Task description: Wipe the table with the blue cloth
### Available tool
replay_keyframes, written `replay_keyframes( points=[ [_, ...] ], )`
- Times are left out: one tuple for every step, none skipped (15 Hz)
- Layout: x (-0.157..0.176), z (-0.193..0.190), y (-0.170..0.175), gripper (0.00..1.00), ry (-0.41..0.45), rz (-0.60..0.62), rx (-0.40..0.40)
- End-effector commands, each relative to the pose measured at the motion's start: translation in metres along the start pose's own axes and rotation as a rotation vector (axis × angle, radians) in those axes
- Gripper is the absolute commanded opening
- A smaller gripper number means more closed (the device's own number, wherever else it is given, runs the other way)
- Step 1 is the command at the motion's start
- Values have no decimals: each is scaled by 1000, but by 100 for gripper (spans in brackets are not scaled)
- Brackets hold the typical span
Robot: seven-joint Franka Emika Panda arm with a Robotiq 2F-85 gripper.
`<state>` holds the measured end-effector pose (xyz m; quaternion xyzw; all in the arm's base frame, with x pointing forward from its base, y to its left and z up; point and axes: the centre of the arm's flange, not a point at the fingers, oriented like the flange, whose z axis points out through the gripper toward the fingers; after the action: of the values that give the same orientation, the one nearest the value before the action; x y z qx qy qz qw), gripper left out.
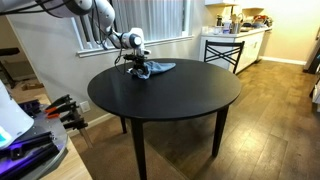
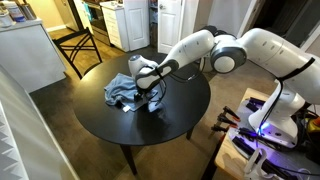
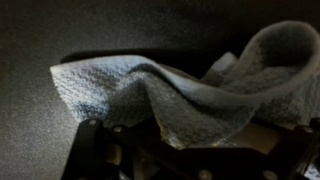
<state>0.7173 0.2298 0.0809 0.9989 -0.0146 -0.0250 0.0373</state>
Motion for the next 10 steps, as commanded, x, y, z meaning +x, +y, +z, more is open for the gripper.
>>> replay_keyframes(
  points=[
    [-34, -1, 20, 31, -54, 6, -51],
    [-38, -5, 25, 25, -55, 13, -64],
    [-43, -10, 31, 19, -60, 16, -78],
    [-48, -16, 38, 11, -62, 23, -92],
    [-53, -23, 46, 5, -61, 32, -106],
    [-57, -30, 53, 2, -60, 38, -116],
    [-63, -38, 61, 2, -56, 46, -128],
    [-69, -47, 68, 1, -50, 50, -141],
    [-75, -57, 74, 0, -42, 57, -155],
    [-81, -67, 79, 0, -32, 64, -165]
  ],
)
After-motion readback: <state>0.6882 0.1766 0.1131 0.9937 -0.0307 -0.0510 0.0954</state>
